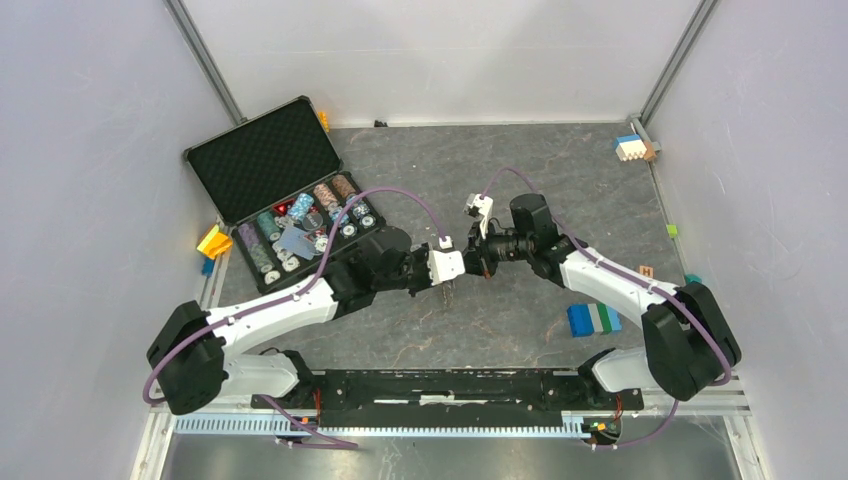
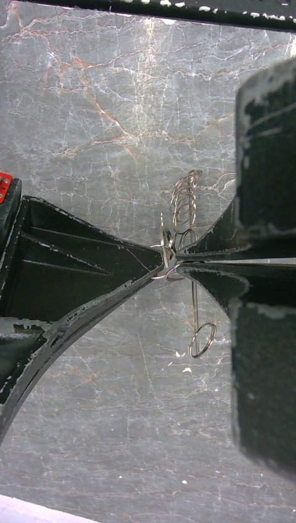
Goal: Put the keys on the keyring
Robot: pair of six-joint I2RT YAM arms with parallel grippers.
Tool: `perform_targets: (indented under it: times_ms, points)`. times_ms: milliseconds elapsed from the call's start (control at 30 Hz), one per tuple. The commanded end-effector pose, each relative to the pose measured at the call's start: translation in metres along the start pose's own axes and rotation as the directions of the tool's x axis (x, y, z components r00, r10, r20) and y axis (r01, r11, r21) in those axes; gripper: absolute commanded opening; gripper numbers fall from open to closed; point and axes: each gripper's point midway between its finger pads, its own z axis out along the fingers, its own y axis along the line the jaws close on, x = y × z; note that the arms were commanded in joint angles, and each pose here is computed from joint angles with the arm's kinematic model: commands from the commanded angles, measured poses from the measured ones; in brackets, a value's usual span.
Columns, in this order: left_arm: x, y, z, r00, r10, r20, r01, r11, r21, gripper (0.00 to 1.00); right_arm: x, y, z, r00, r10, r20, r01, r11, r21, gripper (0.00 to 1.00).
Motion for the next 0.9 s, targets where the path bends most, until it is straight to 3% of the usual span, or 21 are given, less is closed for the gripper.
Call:
perform_targets:
  times_ms: [0, 867]
  points:
    - [-0.030, -0.019, 0.002, 0.994, 0.039, 0.105, -0.048, 0.995, 0.082, 0.02, -0.030, -0.028, -0.001, 0.996, -0.075, 0.057, 0.066, 0.988, 0.143, 0.00]
    - [-0.034, -0.032, 0.004, 0.989, 0.007, 0.144, -0.028, 0.989, 0.148, 0.02, -0.039, -0.026, 0.004, 0.995, -0.076, 0.067, 0.063, 0.982, 0.177, 0.00]
